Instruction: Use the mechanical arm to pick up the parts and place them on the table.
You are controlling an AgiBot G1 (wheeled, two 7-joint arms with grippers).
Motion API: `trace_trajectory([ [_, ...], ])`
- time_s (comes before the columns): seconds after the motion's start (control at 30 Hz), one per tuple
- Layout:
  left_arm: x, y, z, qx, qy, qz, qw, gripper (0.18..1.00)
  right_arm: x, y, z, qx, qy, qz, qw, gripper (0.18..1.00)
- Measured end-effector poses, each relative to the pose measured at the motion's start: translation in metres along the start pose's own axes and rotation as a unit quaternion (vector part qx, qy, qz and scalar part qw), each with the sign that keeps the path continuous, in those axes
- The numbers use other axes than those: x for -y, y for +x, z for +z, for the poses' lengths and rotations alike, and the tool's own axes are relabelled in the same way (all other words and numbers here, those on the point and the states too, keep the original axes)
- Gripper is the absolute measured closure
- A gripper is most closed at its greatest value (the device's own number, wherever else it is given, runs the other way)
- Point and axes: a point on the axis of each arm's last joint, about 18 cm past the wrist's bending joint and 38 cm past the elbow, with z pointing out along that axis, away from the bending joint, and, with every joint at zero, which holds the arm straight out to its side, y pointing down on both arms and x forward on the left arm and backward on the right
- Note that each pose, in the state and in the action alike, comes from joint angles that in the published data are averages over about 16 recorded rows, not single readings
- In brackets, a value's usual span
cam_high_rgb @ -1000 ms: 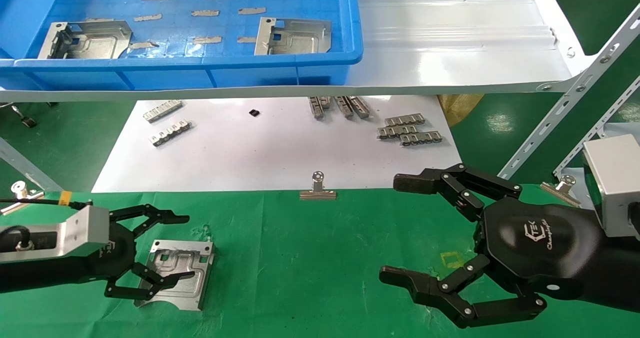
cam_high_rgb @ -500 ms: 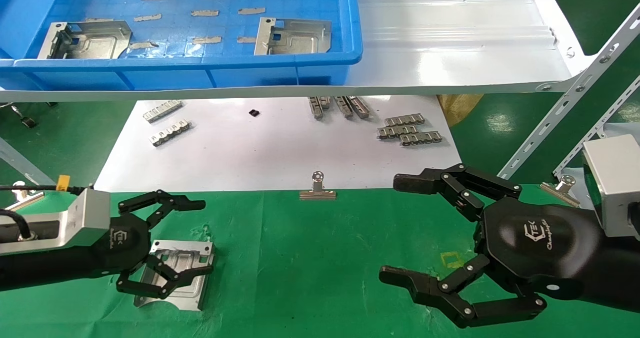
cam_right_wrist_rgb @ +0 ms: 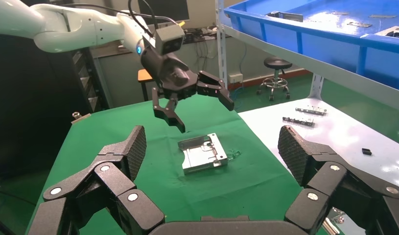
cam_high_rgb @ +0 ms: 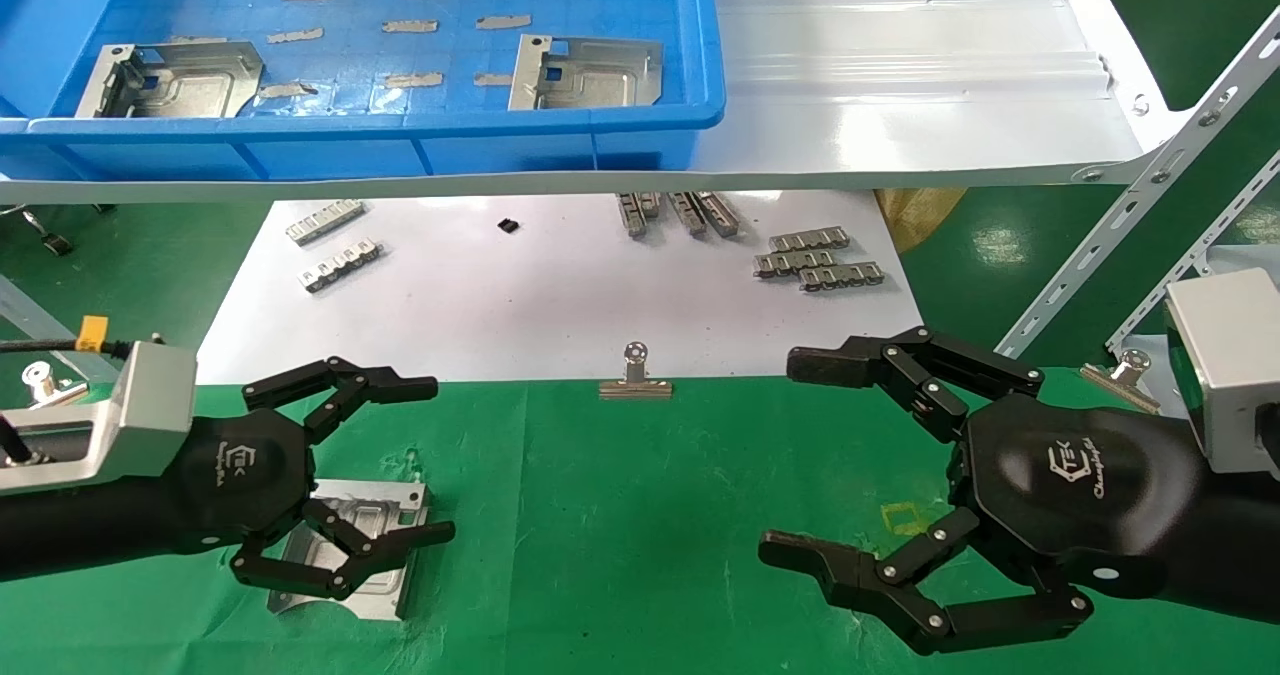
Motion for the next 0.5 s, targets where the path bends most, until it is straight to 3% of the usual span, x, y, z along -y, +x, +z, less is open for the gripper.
trace_trajectory([
  [0.5,0.043,0.025,0.003,-0.026,0.049,-0.026,0.9981,0.183,0.000,0.000,0.000,0.000,0.000,0.000,1.000,0.178],
])
